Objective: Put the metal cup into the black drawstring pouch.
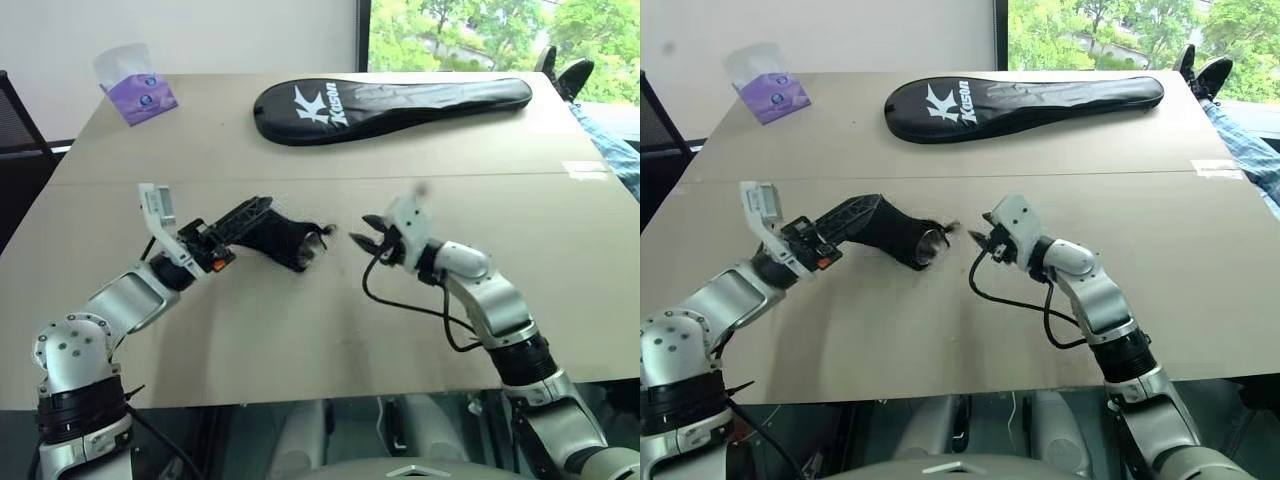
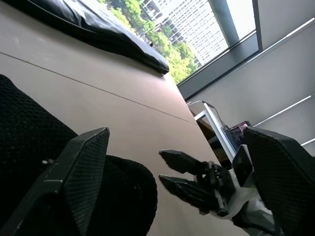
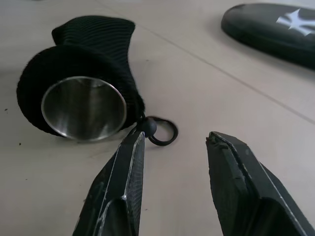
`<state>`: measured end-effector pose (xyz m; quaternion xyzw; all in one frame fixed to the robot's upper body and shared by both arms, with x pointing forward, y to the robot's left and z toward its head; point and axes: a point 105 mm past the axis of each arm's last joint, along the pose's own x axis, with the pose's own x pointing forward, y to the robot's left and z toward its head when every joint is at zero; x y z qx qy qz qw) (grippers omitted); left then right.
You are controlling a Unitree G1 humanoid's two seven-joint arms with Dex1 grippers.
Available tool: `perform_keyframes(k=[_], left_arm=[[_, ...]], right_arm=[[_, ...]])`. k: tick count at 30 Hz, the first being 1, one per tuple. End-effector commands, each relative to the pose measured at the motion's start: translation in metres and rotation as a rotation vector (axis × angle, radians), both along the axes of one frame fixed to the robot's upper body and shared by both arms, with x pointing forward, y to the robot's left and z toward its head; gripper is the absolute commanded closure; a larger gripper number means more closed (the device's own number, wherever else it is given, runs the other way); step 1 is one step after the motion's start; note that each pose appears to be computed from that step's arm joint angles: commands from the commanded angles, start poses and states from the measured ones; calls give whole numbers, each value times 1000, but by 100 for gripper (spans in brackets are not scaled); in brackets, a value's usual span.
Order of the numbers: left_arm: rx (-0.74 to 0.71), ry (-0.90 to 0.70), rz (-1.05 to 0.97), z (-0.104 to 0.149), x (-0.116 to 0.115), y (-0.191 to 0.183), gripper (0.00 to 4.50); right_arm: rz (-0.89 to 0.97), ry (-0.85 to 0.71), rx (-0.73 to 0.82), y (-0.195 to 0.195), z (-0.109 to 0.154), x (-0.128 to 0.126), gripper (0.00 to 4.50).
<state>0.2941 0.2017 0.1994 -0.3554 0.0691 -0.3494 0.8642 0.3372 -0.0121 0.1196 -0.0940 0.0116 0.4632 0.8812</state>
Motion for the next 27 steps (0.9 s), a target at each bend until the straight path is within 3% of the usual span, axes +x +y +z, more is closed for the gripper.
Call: perform_keyframes(k=[1,4,7,13,17,27], left_arm=[[-20,-52,-8,24,-2,12,0],[84,-49,-8,22,1,15,0],[337,-104,-28,13,0,1,0],[694,-275,-58,-6,-7,-38,0],[905,-317,-10,-19,-1,-50,0],[1003,-314,40,-27,10,-59,0]], right_arm=[[24,-69,39,12,6,5,269],[-10,-86,32,11,2,13,269],[-54,-106,49,3,7,16,269],[-108,-149,19,-22,9,7,269],[-87,-173,1,-38,14,-13,269],[227,-162,2,-56,36,-94,269]])
